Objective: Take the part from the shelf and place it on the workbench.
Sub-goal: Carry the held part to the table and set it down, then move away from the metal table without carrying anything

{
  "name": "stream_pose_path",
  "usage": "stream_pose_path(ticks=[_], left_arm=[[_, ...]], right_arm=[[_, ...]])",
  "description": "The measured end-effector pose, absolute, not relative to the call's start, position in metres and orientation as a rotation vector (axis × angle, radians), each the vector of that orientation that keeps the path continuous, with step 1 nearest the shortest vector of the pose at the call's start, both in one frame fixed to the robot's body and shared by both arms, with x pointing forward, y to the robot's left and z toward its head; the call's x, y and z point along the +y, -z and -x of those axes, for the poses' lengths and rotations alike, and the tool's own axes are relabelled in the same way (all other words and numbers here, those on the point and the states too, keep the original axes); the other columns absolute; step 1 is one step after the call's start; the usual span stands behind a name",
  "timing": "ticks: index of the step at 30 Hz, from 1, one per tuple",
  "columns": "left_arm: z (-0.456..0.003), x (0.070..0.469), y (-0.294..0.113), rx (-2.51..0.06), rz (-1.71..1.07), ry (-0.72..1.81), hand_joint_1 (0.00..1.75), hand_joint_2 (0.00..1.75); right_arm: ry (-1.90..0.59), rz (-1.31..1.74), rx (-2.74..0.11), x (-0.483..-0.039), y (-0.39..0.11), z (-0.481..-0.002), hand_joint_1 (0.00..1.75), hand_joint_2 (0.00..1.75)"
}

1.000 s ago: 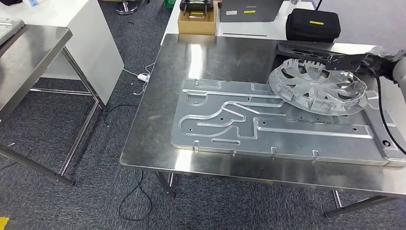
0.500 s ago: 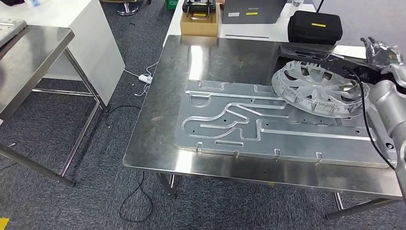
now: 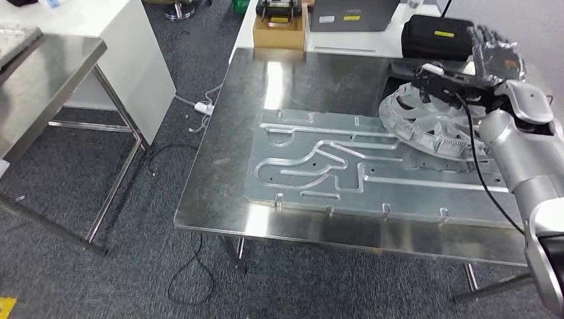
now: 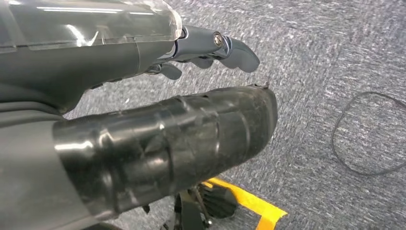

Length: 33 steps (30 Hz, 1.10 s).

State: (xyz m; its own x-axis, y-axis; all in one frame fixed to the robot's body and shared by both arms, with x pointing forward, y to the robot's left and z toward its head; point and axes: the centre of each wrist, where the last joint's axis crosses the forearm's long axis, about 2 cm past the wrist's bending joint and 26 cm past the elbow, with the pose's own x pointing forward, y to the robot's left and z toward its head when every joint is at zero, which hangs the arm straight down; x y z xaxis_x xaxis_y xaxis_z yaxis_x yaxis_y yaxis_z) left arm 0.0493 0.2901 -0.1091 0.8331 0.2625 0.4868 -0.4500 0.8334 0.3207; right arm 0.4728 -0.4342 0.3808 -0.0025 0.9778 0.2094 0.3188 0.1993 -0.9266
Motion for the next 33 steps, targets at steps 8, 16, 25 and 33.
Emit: stream_pose_path(ticks=[8,16,25,33], left_arm=[[-0.050,0.288,0.109,-0.450,-0.421,-0.389,0.00,1.75],[-0.051,0.283,0.109,-0.447,-0.406,-0.381,0.00,1.75],[-0.051,0.281,0.109,-0.449,-0.402,-0.379,0.00,1.75],[-0.054,0.281,0.108,-0.454,-0.402,-0.379,0.00,1.75]], right_arm=[[-0.872,1.342,-1.597,-0.421,-0.392,-0.467,0.00,0.00],[-0.914,1.359,-1.635,-0.409,-0.399,-0.462,0.00,0.00],[-0.931,1.354,-1.628,-0.405,-0.397,-0.462,0.00,0.00],[-0.933,1.343,-1.626,-0.404,-0.393,-0.463,0.00,0.00]])
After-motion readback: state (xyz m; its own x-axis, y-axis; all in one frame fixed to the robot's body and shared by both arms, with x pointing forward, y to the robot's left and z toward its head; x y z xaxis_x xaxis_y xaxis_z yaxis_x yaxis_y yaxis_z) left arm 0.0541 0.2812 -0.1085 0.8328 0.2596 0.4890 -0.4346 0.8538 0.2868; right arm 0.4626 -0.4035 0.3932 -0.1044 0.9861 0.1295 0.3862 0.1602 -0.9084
